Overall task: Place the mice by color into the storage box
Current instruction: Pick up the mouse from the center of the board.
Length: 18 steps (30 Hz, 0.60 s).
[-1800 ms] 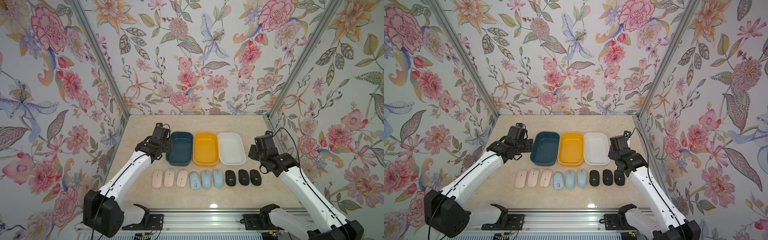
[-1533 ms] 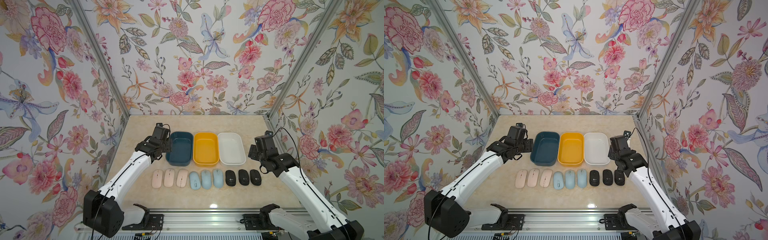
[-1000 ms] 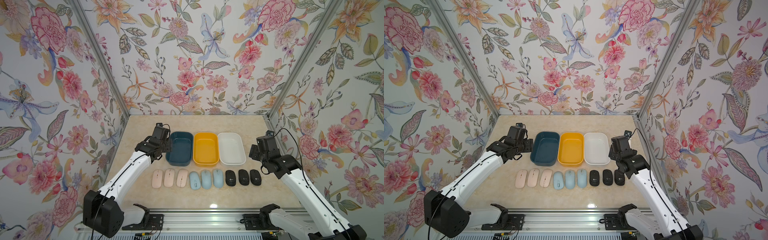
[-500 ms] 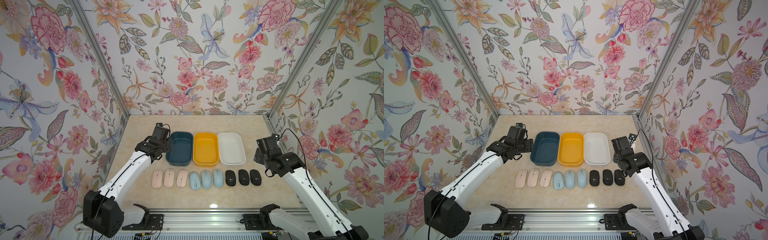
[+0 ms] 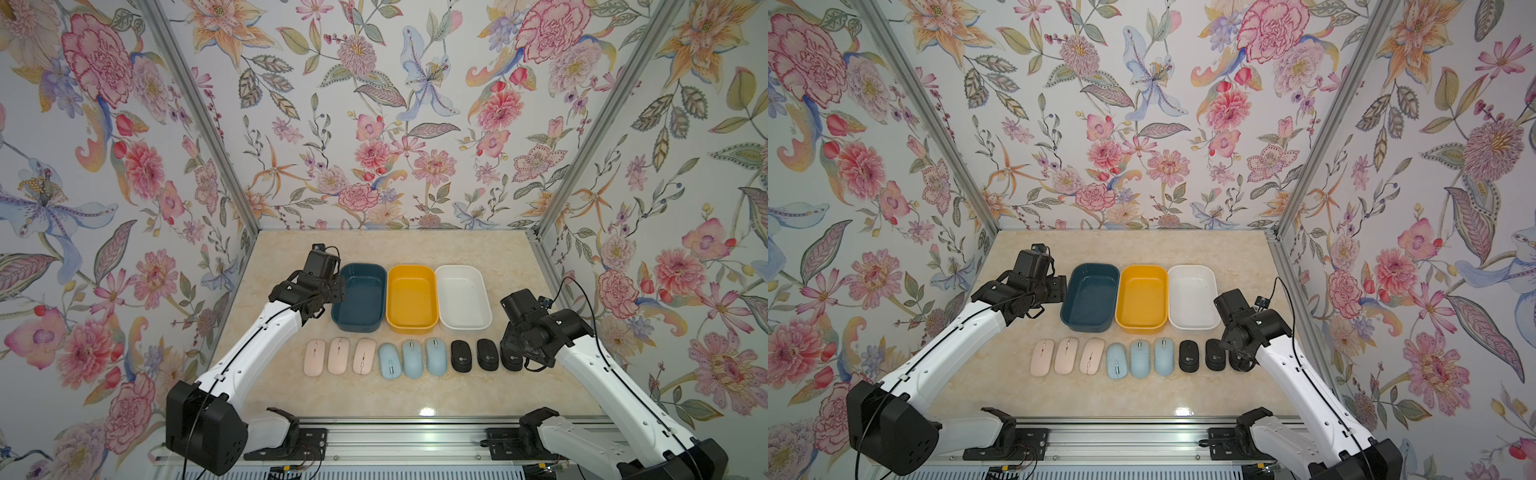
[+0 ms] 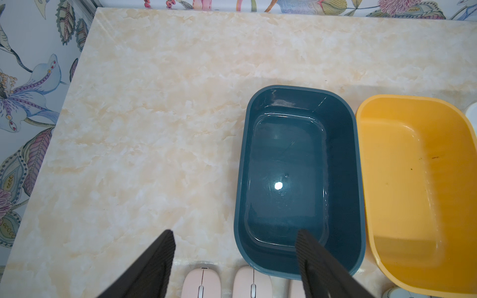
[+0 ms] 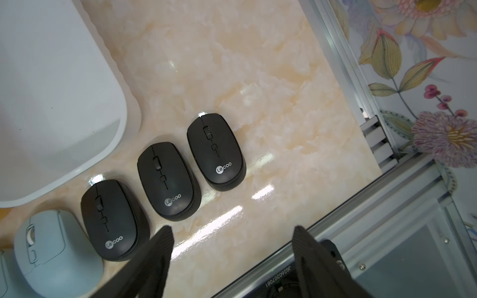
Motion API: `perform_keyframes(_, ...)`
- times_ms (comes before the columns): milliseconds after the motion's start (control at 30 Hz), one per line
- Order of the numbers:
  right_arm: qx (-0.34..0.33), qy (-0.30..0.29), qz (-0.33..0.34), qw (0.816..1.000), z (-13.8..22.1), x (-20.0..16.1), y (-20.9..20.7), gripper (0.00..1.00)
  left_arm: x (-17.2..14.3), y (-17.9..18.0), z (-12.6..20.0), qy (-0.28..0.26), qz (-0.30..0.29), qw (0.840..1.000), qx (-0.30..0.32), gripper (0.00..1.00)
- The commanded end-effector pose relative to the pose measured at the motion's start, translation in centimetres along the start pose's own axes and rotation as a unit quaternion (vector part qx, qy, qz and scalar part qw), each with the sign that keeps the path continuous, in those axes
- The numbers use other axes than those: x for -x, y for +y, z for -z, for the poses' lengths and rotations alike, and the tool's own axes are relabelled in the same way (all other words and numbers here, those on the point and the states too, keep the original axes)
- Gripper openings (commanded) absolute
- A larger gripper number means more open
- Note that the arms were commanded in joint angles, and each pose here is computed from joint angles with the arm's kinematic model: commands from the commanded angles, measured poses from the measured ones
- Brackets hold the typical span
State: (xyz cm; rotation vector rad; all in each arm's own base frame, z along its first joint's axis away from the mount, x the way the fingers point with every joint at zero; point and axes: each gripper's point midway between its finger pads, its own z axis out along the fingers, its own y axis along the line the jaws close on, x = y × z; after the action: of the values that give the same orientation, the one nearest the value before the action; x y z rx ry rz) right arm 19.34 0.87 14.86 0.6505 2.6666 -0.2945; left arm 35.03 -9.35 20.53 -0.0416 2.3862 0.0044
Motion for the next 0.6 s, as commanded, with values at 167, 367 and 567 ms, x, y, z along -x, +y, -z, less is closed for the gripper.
perform_keyframes(167, -0.011, 0.064, -0.001, 0.998, -1.8, -2.3, -0.1, 0.83, 0.3, -0.4, 0.0, 0.008, -0.013, 1.0, -0.008, 0.78)
perform_keyframes(367, 0.007, 0.091, -0.007, 0.996, -3.4, -2.6, -0.1, 0.83, 0.3, -0.6, 0.0, 0.009, -0.013, 1.0, -0.011, 0.78)
perform_keyframes(567, 0.008, 0.106, 0.001, 0.994, -4.5, -2.3, 0.0, 0.85, 0.3, -0.7, -0.3, 0.013, -0.015, 1.0, -0.012, 0.78)
